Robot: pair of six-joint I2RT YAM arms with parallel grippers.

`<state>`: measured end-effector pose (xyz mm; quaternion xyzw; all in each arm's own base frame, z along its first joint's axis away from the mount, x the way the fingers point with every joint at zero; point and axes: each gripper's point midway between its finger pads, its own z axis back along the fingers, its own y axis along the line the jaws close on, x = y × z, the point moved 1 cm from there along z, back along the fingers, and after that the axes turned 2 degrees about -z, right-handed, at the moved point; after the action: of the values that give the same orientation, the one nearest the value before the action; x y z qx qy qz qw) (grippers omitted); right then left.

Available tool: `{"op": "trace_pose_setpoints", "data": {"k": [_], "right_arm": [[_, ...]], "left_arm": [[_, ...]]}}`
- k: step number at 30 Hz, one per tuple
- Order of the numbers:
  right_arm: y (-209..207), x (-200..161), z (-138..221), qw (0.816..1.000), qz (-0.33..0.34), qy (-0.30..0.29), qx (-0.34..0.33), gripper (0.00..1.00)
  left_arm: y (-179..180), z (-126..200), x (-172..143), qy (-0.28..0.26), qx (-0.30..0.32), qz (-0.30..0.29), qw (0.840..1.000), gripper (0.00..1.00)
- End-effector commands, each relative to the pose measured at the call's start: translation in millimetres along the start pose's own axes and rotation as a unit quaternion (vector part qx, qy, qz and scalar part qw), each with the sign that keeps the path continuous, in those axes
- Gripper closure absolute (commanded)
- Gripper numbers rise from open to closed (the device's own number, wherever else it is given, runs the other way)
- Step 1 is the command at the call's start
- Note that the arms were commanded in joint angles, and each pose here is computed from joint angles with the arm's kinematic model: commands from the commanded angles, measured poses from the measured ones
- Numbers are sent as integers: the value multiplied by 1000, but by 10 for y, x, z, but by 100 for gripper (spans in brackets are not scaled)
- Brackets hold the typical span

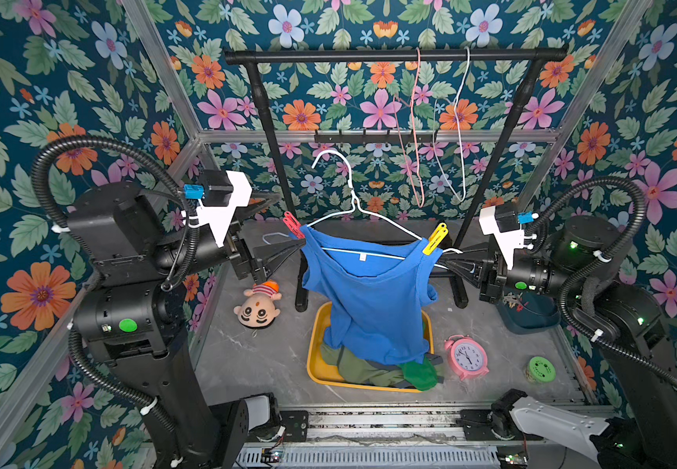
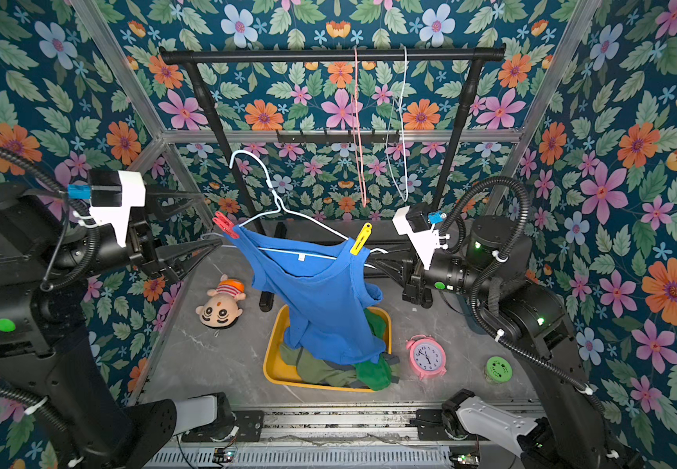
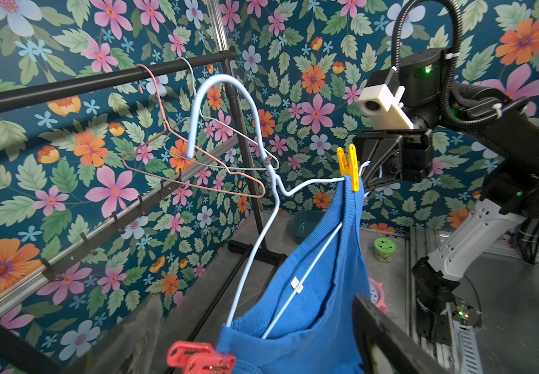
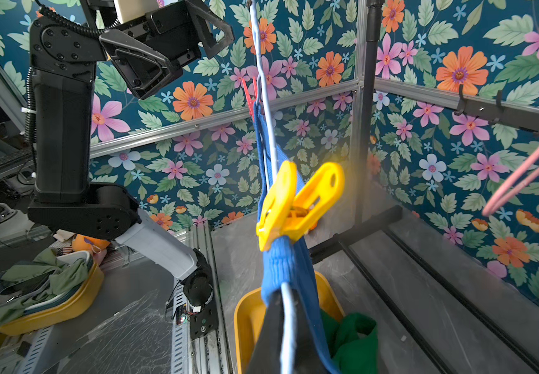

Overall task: Remove the clothespins securing tank tops to the hanger
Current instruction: Pick up the hanger from the clothesline.

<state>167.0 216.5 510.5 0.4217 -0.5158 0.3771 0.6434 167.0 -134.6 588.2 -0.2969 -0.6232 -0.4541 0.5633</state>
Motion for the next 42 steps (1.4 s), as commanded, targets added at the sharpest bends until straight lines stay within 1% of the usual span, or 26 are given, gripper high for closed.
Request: {"op": "trace_pose_setpoints", "data": {"k": [1, 6, 8, 10, 18, 22, 30, 36, 38, 42], "right_arm": [[98, 168, -28, 999, 20, -34, 37, 100], [110, 188, -78, 998, 19, -36, 54, 100], [124, 193, -107, 997, 16, -32, 64, 100], [138, 187, -138, 997, 17, -29, 71, 100], [135, 217, -240, 996, 19, -30, 87, 100], [135, 255, -301, 995, 21, -28, 93, 100], [117, 328, -401, 994, 21, -29, 102, 100], [111, 341, -453, 994, 20, -22, 107, 100], [109, 330, -472, 994, 18, -19, 109, 100], [102, 297, -527, 993, 14, -11, 114, 100]], "left_arm": [[10, -43, -32, -11, -34, 20, 999, 6], [37, -62, 64, -30, -55, 31, 998, 6], [86, -82, 129, -45, -73, 48, 995, 5], [127, -99, 158, -52, -84, 55, 994, 6], [221, -172, 135, -53, -83, 73, 992, 7], [226, -227, 169, -59, -103, 87, 989, 9], [215, -333, 271, -72, -128, 95, 985, 11], [169, -386, 326, -77, -153, 99, 980, 15], [182, -416, 314, -77, -158, 103, 979, 18], [134, -453, 312, -77, -172, 104, 976, 21]]}}
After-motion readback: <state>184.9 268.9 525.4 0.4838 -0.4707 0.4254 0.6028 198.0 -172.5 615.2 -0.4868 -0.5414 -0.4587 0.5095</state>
